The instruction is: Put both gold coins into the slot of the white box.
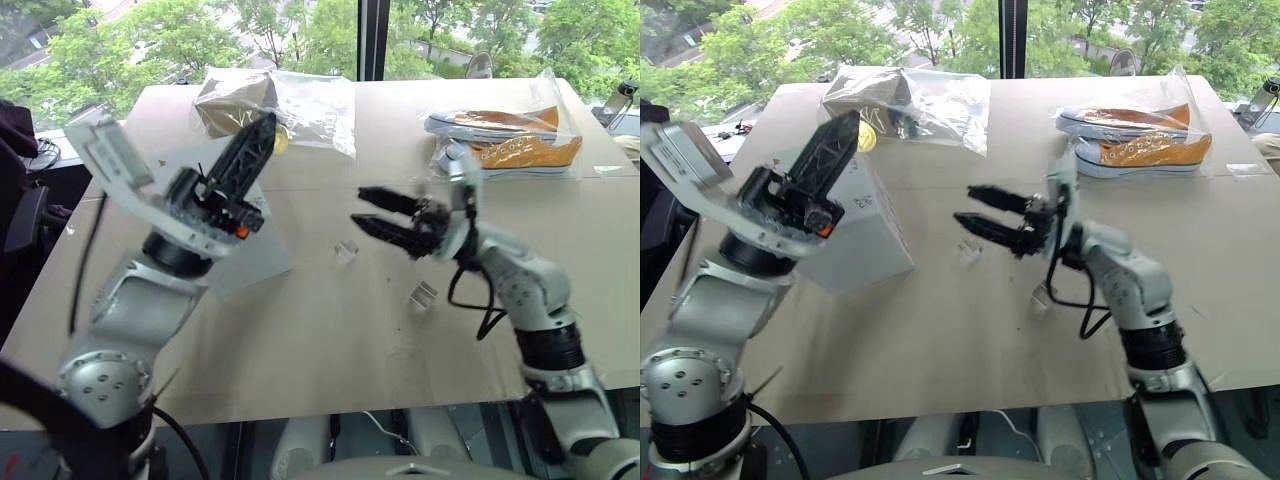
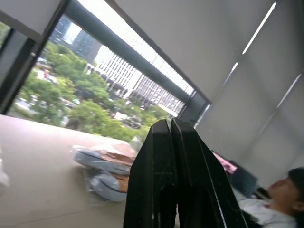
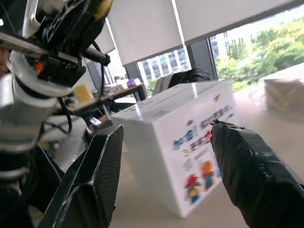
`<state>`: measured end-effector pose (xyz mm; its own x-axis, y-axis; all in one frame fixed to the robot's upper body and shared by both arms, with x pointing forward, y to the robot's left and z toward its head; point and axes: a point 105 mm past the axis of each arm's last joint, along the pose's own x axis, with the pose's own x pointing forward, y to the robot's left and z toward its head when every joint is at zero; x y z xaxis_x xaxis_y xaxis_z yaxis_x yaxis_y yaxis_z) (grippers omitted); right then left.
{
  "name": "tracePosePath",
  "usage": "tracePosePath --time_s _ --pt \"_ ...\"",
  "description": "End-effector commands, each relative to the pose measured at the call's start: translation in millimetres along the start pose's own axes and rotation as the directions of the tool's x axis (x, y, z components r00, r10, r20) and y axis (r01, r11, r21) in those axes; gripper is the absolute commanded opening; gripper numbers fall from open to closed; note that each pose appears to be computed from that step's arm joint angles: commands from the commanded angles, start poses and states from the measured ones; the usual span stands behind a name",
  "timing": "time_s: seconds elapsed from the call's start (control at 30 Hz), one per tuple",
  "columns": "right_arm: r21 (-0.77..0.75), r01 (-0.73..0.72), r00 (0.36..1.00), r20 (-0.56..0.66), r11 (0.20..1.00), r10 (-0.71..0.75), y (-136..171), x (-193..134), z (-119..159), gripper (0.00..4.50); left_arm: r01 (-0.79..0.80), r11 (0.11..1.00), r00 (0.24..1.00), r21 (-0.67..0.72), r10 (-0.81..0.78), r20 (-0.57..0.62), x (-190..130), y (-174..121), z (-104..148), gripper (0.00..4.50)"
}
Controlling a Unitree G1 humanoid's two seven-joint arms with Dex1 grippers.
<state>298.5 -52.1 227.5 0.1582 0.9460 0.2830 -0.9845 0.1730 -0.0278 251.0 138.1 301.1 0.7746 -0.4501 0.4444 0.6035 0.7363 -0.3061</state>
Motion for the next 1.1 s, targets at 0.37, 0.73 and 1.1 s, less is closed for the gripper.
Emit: tracePosePath --time_s 0.37,0.73,1.1 --pt "-0.203 -0.135 0.990 0.008 0.970 0.140 -10.8 5.7 22.6 3.14 -0.608 0.598 0.739 0.522 0.667 0.095 -17.1 77.9 6.4 0.00" --pt "-0.212 -0.122 0.991 0.030 0.970 0.131 -14.8 5.0 23.4 3.14 -0.654 0.511 0.633 0.558 0.773 0.034 -19.9 96.5 -19.7 0.00" --pt "-0.219 -0.094 0.993 0.045 0.971 0.106 -16.4 1.6 26.1 3.14 -0.652 0.521 0.607 0.550 0.794 -0.032 -13.6 102.9 -40.7 0.00"
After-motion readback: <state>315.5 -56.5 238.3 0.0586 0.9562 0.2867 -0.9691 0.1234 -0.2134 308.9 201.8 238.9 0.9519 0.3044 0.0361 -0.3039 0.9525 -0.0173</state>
